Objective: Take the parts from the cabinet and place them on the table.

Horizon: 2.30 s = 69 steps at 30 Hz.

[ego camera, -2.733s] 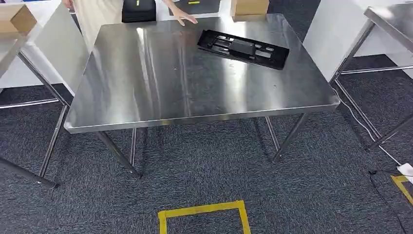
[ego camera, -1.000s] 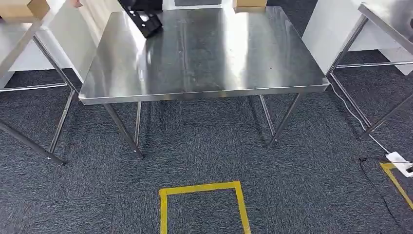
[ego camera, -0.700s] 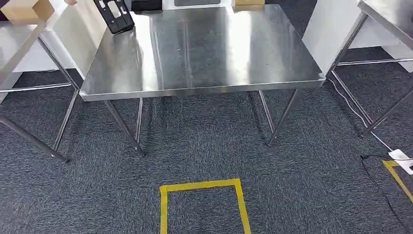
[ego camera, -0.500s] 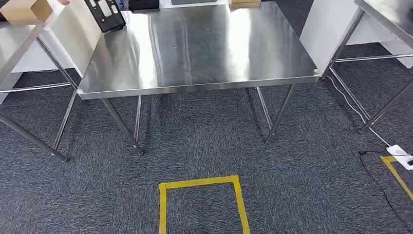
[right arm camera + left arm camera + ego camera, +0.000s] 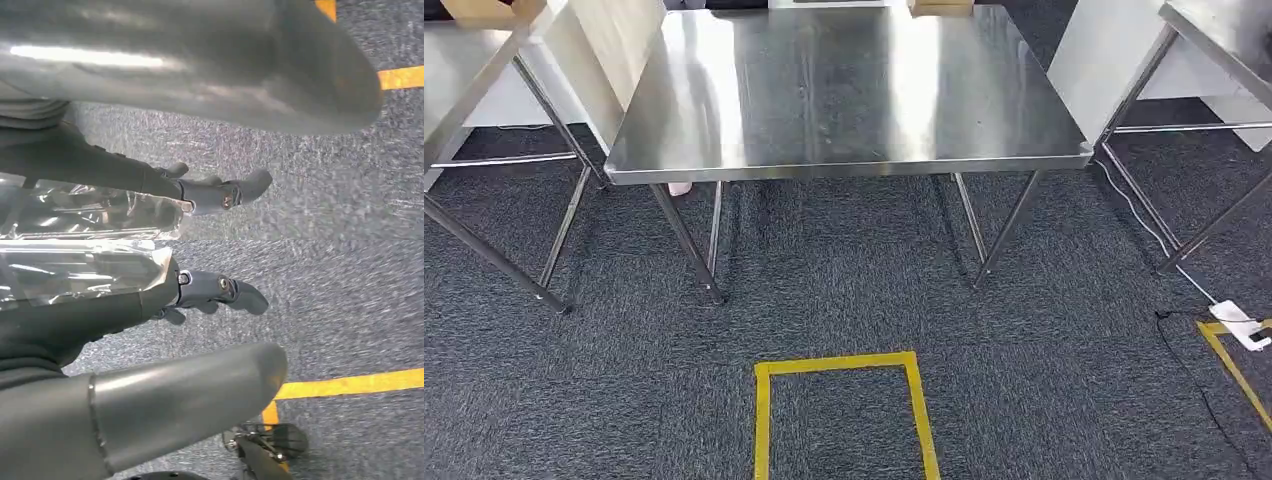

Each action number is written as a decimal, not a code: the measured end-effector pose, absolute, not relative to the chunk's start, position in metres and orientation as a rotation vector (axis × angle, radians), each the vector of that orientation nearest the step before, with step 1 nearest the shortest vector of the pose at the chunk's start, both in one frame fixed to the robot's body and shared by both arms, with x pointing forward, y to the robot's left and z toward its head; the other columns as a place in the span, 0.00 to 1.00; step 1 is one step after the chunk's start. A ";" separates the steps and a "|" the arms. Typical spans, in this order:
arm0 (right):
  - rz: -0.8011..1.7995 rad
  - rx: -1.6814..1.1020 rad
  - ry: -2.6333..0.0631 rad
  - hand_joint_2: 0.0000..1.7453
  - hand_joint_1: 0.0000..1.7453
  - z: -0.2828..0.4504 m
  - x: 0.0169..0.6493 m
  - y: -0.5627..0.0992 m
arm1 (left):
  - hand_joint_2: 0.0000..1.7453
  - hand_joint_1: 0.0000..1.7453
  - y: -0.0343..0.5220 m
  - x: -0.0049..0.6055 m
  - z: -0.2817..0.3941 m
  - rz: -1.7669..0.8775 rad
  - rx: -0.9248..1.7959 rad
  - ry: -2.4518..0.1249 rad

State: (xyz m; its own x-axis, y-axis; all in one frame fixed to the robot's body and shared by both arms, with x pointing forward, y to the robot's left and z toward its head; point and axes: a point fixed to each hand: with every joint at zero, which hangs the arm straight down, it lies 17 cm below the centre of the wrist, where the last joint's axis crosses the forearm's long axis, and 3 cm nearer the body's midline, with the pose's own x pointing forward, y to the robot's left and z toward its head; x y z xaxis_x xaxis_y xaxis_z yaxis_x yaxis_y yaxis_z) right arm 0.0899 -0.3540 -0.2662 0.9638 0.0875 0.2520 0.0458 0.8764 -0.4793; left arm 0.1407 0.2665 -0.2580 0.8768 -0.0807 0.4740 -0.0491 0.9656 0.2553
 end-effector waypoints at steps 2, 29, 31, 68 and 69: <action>0.026 -0.502 -0.277 0.00 0.00 -0.266 0.090 -0.354 | 0.00 0.00 0.267 0.140 -0.258 -0.009 0.267 -0.500; 0.052 -0.494 -0.296 0.00 0.00 -0.265 0.098 -0.351 | 0.00 0.00 0.270 0.138 -0.258 0.018 0.279 -0.494; 0.052 -0.494 -0.296 0.00 0.00 -0.265 0.098 -0.351 | 0.00 0.00 0.270 0.137 -0.259 0.018 0.278 -0.493; 0.037 -0.498 -0.294 0.00 0.00 -0.265 0.098 -0.351 | 0.00 0.00 0.272 0.141 -0.258 0.004 0.277 -0.502; 0.037 -0.498 -0.295 0.00 0.00 -0.265 0.098 -0.350 | 0.00 0.00 0.272 0.141 -0.258 0.004 0.277 -0.503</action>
